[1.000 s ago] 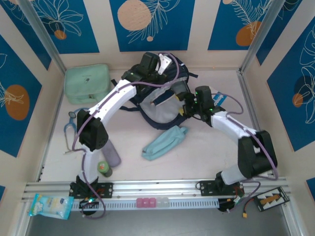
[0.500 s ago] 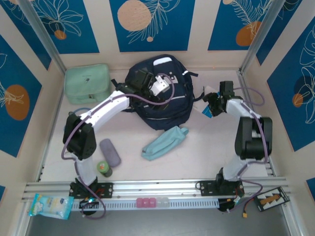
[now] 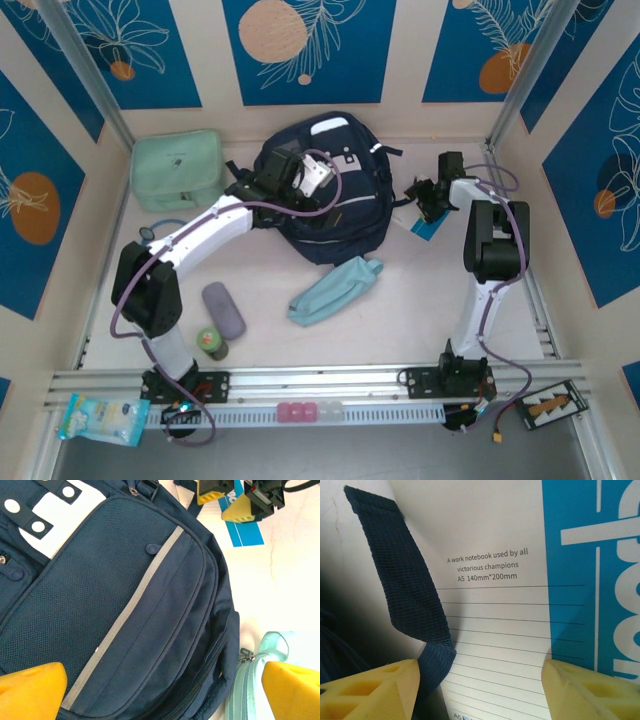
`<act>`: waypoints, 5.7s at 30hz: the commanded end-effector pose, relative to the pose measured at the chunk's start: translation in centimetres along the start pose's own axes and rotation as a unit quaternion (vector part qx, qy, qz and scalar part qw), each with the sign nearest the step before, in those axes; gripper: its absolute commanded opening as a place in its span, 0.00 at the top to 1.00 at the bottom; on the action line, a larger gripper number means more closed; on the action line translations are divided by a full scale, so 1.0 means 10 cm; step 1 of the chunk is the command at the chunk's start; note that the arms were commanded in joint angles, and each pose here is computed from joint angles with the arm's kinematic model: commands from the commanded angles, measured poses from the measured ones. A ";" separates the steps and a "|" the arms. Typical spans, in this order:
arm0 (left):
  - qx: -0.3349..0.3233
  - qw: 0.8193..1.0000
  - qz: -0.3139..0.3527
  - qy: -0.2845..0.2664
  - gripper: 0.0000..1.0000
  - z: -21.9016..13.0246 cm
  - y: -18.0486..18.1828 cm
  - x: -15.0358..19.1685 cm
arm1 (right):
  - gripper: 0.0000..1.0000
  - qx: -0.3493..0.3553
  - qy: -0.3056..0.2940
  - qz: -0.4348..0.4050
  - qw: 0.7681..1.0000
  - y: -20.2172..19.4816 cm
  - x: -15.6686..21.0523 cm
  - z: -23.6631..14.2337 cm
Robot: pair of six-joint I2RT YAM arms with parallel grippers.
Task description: Pack books, pencil case, and school supplies into a backpack
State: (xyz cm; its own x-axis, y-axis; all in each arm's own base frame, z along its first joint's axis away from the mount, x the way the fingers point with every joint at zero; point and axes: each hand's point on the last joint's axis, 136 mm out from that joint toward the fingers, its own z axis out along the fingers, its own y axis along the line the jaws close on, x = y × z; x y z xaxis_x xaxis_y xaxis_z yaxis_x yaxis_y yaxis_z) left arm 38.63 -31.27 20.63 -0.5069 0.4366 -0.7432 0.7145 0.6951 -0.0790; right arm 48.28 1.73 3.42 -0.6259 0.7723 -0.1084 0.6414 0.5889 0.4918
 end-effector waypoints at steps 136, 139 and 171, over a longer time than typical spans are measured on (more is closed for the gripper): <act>0.242 0.926 -0.288 -0.027 0.09 0.45 -0.68 -1.04 | 1.00 -0.292 0.046 -0.183 0.938 0.51 1.12 -2.48; 0.239 0.915 -0.324 -0.033 0.00 0.38 -0.41 -0.91 | 1.00 -0.334 0.082 -0.235 0.909 0.89 1.33 -2.54; 0.259 0.859 -0.441 -0.008 0.54 0.57 0.01 0.13 | 0.96 -0.242 0.295 -0.222 0.897 0.79 1.99 -0.93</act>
State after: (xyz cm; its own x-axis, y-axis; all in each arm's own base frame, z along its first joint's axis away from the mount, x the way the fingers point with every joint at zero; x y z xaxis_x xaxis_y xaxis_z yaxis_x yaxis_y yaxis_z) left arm 40.81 -32.96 14.89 -0.9575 -0.1826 -0.2233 0.1263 0.4305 -0.8937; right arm 37.02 19.52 13.58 -0.9879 0.1549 0.0104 0.0881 0.5043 0.8590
